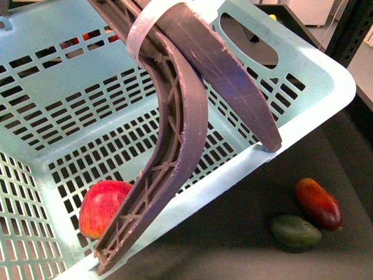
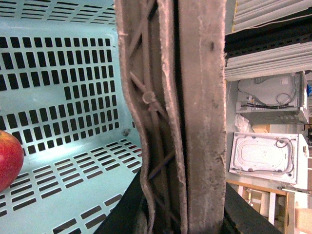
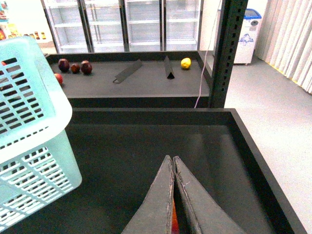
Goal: Pick apple with right arm and hold basket with left
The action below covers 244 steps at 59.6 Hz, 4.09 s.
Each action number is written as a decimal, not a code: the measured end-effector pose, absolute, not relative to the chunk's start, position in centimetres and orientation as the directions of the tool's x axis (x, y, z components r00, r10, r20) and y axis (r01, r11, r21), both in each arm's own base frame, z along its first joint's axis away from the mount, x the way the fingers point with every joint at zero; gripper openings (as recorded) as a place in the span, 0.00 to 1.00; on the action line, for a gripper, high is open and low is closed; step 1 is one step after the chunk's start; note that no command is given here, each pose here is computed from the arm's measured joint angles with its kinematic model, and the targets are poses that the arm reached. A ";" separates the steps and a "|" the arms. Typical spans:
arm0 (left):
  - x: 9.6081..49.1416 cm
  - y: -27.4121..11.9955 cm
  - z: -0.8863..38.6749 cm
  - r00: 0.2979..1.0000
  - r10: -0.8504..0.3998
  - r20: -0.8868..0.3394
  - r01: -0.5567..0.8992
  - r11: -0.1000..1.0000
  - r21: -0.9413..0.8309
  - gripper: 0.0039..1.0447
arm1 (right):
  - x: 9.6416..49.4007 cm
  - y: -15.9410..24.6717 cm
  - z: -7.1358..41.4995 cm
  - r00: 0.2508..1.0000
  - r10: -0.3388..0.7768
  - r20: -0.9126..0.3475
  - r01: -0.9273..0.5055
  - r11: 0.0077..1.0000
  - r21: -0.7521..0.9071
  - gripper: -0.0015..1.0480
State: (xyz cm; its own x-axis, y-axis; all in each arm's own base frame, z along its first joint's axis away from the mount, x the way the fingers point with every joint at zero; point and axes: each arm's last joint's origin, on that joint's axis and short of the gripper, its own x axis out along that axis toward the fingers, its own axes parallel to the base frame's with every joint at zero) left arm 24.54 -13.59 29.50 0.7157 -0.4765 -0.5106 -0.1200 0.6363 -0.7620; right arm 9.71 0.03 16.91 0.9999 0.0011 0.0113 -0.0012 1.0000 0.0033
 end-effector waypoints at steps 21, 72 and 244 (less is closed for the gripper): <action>24.5 -13.6 29.5 0.716 -0.475 -0.511 -0.121 0.636 -0.762 0.18 | 9.7 0.0 16.9 1.000 0.001 0.014 -0.001 1.000 0.003 0.41; 25.0 -12.0 29.3 0.839 -0.108 -0.533 -0.381 0.581 -0.719 0.18 | 9.7 0.0 16.9 1.000 0.001 0.014 -0.001 1.000 0.003 0.92; 16.8 -0.1 18.4 1.000 -0.002 -0.009 0.002 1.000 -0.018 0.02 | 9.7 0.0 16.9 1.000 0.001 0.014 -0.001 1.000 0.003 0.92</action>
